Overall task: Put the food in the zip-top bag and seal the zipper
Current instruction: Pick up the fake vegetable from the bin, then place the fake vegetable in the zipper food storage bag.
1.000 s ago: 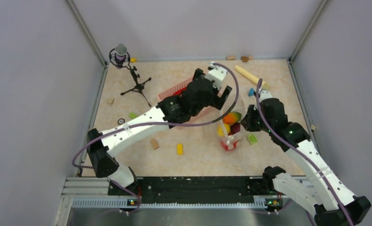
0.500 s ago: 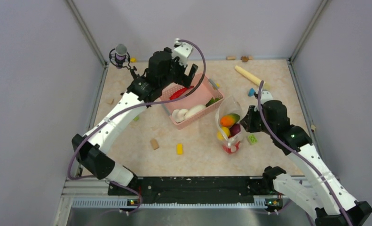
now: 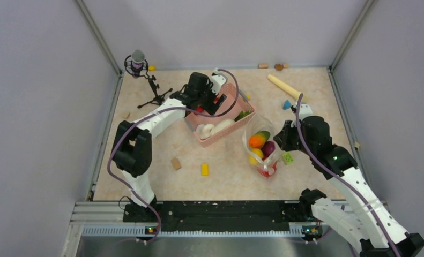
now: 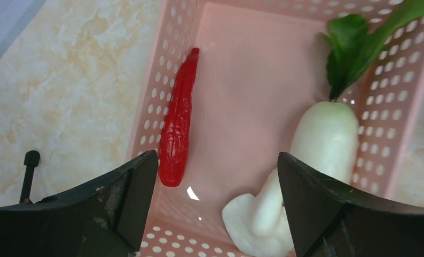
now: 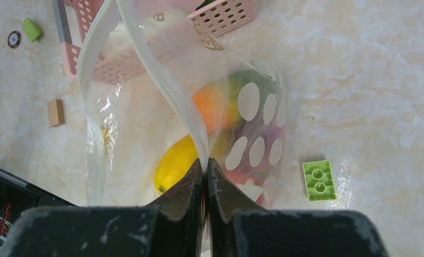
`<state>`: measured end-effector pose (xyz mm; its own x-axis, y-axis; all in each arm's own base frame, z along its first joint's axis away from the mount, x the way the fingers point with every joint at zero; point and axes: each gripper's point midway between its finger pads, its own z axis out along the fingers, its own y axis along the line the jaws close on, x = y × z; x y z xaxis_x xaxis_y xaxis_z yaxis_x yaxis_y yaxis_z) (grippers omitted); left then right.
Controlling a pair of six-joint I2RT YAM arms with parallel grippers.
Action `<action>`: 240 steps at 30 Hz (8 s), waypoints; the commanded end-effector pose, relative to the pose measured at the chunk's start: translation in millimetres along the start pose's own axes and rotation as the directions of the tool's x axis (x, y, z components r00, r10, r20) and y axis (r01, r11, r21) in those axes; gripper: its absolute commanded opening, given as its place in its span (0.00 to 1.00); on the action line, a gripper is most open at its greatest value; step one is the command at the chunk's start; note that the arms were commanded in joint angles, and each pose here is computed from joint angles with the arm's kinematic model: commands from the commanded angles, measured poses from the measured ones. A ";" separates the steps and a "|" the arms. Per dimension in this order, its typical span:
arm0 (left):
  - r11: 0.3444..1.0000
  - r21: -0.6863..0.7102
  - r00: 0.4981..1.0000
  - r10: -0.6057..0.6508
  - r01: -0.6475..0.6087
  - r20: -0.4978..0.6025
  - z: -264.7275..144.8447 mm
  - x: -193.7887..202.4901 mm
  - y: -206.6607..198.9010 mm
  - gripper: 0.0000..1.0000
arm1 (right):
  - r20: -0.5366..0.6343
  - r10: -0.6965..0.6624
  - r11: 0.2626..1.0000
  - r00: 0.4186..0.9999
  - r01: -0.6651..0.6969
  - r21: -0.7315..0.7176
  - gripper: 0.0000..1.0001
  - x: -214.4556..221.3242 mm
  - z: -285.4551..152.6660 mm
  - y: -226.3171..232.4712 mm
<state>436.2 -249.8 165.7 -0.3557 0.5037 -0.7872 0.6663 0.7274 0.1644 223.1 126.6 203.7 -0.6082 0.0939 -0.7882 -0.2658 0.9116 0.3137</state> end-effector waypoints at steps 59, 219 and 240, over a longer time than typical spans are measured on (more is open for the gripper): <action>0.997 0.005 0.976 0.071 -0.072 -0.208 90.4 75.5 24.1 0.66 | 0.070 -0.002 1.000 0.998 0.001 0.011 0.04 -9.0 2.0 -3.5; 0.900 0.055 0.832 -0.421 0.432 0.362 -95.2 -101.0 -99.4 0.97 | 0.131 0.023 0.997 0.991 -0.013 -0.080 0.05 -10.2 -11.4 10.4; 0.930 0.275 0.962 0.199 -0.245 0.184 -54.4 -57.9 -67.8 0.92 | 0.121 0.025 0.999 0.992 -0.021 -0.032 0.05 -7.7 -5.3 1.4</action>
<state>398.2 -328.8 271.9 -0.0967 0.4269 -0.8991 0.8236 0.5415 0.1685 215.8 126.2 207.1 -0.5501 0.1419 -0.8229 -0.2880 0.8927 0.3465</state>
